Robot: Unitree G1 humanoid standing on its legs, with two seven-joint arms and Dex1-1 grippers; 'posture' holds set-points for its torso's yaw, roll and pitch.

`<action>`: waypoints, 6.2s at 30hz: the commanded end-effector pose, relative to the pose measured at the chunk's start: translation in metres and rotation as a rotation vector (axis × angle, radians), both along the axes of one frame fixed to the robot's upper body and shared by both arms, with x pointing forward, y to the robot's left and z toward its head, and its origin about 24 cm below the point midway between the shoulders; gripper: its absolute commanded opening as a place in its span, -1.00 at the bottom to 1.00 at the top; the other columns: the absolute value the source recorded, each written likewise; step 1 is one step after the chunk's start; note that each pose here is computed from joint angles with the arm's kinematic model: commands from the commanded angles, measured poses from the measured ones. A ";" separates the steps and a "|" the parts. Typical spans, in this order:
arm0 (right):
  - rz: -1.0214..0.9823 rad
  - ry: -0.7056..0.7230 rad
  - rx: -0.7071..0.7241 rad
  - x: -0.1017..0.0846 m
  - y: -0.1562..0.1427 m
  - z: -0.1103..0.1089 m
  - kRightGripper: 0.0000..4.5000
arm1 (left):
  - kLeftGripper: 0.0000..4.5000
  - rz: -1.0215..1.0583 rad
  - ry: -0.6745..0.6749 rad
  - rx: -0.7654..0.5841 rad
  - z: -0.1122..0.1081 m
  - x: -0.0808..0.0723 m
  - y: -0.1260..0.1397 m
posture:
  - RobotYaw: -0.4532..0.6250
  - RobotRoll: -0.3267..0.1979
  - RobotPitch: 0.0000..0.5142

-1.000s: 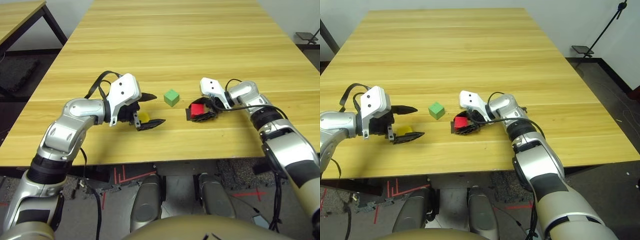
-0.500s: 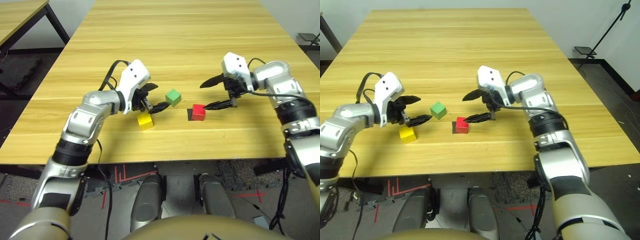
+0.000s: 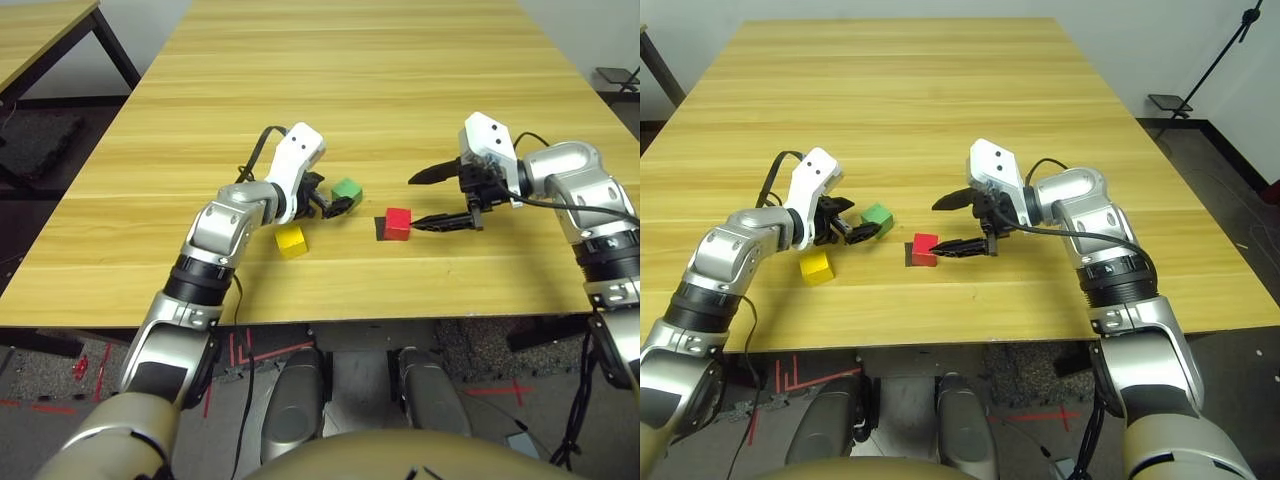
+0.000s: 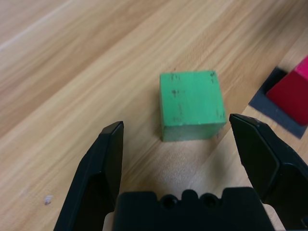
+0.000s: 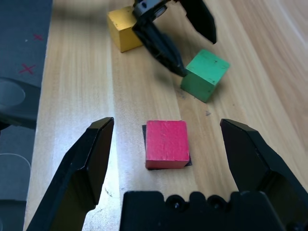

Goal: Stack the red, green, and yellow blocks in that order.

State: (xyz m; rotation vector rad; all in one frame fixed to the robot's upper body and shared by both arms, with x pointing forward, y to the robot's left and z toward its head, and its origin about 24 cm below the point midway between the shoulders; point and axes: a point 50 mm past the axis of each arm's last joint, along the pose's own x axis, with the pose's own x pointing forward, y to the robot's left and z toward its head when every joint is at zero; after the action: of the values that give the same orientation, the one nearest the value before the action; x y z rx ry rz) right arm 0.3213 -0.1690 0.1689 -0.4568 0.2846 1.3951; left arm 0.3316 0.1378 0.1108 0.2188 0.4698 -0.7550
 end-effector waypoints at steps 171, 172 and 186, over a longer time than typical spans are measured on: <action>-0.137 0.051 0.040 -0.024 -0.046 -0.012 1.00 | -0.11 -0.638 -0.060 0.114 0.087 -0.020 -0.018 | 0.00 0.01 -0.79; -0.138 0.050 0.041 -0.025 -0.045 -0.012 1.00 | -0.11 -0.666 -0.067 0.117 0.088 -0.016 -0.024 | -0.01 0.02 -0.80; -0.179 0.033 0.058 -0.037 -0.047 -0.009 1.00 | -0.11 -0.881 -0.120 0.077 0.081 0.020 -0.084 | -0.18 0.04 -0.79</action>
State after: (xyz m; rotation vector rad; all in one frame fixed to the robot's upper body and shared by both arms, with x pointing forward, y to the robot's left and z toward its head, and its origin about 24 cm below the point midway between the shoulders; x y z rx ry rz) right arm 0.2871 -0.2136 0.1570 -0.3591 0.3124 1.2393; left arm 0.3498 0.0549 0.1923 0.5205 0.2745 -1.5597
